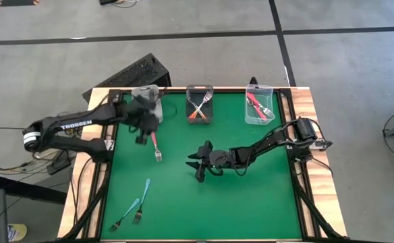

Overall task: Sort silverware by color (type)
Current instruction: Put the pink fork into the transparent bin

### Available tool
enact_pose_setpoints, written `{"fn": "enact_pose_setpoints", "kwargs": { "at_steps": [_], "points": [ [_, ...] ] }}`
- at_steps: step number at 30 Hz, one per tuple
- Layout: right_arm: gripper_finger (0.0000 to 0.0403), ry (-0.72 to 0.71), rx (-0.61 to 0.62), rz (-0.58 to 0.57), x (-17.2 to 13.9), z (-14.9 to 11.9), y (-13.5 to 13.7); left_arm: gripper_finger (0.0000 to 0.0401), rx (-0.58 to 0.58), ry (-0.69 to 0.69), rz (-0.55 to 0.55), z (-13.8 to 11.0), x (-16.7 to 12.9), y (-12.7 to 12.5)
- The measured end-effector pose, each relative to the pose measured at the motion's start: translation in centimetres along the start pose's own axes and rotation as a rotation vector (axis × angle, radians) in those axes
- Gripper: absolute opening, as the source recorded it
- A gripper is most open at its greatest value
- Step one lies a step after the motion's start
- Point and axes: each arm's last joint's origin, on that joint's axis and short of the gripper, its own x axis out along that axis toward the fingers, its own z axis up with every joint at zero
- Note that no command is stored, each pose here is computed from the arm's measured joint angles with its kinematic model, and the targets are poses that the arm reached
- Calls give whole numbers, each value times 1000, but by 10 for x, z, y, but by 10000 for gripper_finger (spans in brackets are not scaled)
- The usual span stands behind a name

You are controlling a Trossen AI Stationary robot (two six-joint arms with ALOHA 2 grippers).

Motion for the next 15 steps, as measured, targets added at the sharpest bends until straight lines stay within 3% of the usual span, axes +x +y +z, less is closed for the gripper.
{"fn": "enact_pose_setpoints", "kwargs": {
  "at_steps": [3, 6, 15],
  "points": [
    [171, -8, 3, 3, 0, 1, 0, 126, 202, 4, -107, 7, 2, -24],
    [171, -6, 2, 5, 0, 0, 1, 128, 319, 37, -175, 9, 11, -43],
    [171, 1, -8, 27, -3, -3, 9, 128, 420, 263, -180, -1, 49, -64]
  ]
}}
